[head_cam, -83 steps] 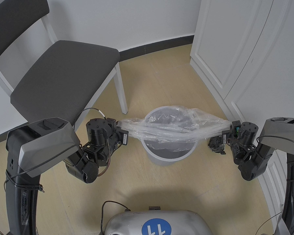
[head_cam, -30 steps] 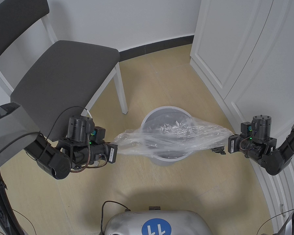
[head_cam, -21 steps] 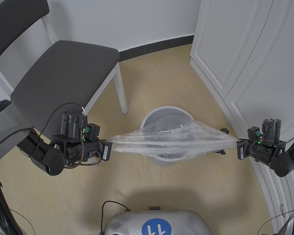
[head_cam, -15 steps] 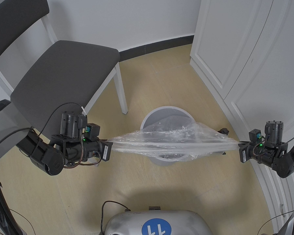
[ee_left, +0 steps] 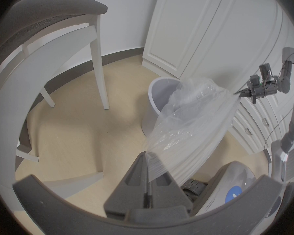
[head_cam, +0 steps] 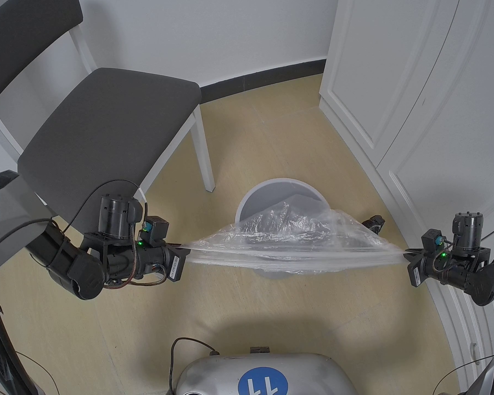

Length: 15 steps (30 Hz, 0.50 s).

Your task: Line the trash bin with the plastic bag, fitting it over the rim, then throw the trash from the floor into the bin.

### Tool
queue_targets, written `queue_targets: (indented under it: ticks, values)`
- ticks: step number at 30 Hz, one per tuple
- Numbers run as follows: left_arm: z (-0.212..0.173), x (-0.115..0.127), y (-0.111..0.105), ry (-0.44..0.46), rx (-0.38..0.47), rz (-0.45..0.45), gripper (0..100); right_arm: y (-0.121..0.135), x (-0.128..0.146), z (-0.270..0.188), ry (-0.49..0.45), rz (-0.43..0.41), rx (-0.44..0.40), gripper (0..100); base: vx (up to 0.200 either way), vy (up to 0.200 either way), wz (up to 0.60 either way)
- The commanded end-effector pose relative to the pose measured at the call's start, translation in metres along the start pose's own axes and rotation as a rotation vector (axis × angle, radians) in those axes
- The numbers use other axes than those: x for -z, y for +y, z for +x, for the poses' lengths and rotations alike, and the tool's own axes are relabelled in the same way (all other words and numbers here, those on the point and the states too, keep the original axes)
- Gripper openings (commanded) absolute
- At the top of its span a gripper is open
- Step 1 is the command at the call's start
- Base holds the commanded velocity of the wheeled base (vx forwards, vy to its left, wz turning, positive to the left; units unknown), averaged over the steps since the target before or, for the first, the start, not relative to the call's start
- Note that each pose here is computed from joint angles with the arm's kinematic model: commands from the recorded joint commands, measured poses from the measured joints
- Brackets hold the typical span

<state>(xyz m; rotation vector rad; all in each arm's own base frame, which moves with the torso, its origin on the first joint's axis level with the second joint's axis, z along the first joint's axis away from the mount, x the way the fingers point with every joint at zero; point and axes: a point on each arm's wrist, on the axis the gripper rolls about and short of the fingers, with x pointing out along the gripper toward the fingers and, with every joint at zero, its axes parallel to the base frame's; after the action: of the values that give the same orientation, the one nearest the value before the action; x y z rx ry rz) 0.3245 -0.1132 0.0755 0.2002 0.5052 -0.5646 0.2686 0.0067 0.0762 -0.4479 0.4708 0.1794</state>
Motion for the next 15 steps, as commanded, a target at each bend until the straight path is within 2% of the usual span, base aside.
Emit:
queue_targets:
  ticks: [1,8,10,15]
  values:
    - [-0.001,0.005,0.001,0.011,0.007,0.012,0,0.004,0.006,-0.005,0.015,-0.031,-0.025,0,0.000,0.000,0.00]
    - [0.000,0.009,0.000,0.023,0.009,0.015,0,0.011,0.016,-0.007,0.046,-0.095,-0.067,0,0.000,0.000,0.00]
    - [0.000,0.012,-0.001,0.034,0.022,0.030,0,0.012,0.021,-0.009,0.049,-0.147,-0.098,0,0.000,0.000,0.00]
    - [0.003,0.020,-0.002,0.060,0.045,0.066,0,0.012,0.026,-0.011,0.058,-0.187,-0.114,0,0.000,0.000,0.00]
